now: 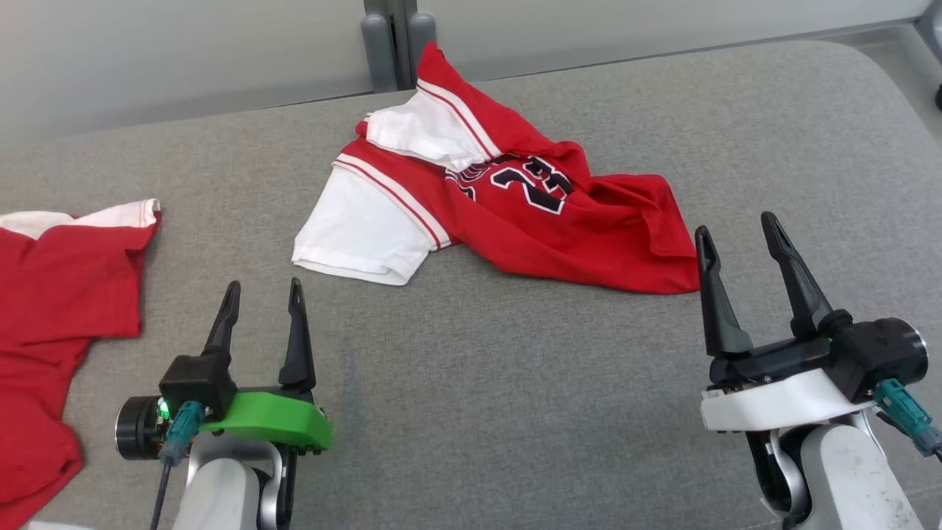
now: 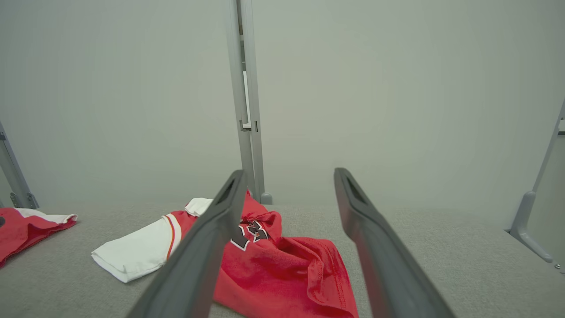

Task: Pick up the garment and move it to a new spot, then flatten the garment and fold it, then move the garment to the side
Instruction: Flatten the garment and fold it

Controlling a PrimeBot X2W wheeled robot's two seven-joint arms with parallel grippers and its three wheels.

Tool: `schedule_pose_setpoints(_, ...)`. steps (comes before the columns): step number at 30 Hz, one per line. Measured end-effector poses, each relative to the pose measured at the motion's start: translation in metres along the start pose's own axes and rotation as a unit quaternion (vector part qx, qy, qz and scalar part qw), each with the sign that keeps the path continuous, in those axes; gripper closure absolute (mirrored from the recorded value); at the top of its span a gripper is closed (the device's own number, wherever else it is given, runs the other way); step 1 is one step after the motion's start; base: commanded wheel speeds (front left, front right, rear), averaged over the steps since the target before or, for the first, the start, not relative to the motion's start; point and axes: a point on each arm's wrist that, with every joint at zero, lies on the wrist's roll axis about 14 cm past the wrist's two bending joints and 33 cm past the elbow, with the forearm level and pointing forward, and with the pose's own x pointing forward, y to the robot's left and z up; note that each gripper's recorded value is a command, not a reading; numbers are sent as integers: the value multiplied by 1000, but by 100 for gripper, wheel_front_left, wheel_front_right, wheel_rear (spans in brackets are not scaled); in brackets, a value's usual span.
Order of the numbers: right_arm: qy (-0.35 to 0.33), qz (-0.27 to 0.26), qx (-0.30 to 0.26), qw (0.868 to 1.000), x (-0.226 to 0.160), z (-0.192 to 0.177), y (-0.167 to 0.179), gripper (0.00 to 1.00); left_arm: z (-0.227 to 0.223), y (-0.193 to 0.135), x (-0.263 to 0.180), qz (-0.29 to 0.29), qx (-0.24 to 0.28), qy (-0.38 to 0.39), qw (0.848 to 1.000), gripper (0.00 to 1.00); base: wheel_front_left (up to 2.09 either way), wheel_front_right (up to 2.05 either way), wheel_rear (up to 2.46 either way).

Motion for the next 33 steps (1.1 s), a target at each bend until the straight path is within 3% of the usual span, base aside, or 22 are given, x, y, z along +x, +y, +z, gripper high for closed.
schedule_pose_setpoints(7, 14, -24, -17, 999, -6, -7, -15, 0, -55, 4, 27, -11, 37, 93, 995, 0, 0, 0, 0)
schedule_pose_setpoints(16, 40, -47, -45, 997, -12, -20, -33, 0, -89, 16, 72, -13, 68, 175, 982, 0, 0, 0, 0)
schedule_pose_setpoints(25, 51, -71, -56, 995, -17, -24, -49, 0, -123, 14, 81, -28, 97, 244, 964, 0, 0, 0, 0)
schedule_pose_setpoints(26, 51, -72, -56, 994, -17, -24, -50, 0, -123, 13, 82, -30, 97, 246, 964, 65, 0, 0, 0)
schedule_pose_setpoints(27, 51, -73, -57, 994, -17, -24, -50, 0, -124, 11, 81, -37, 97, 247, 964, 100, 0, 0, 0)
schedule_pose_setpoints(33, 66, -80, -57, 993, -19, -34, -55, 0, -117, -1, 76, -54, 83, 224, 970, 100, 0, 0, 0)
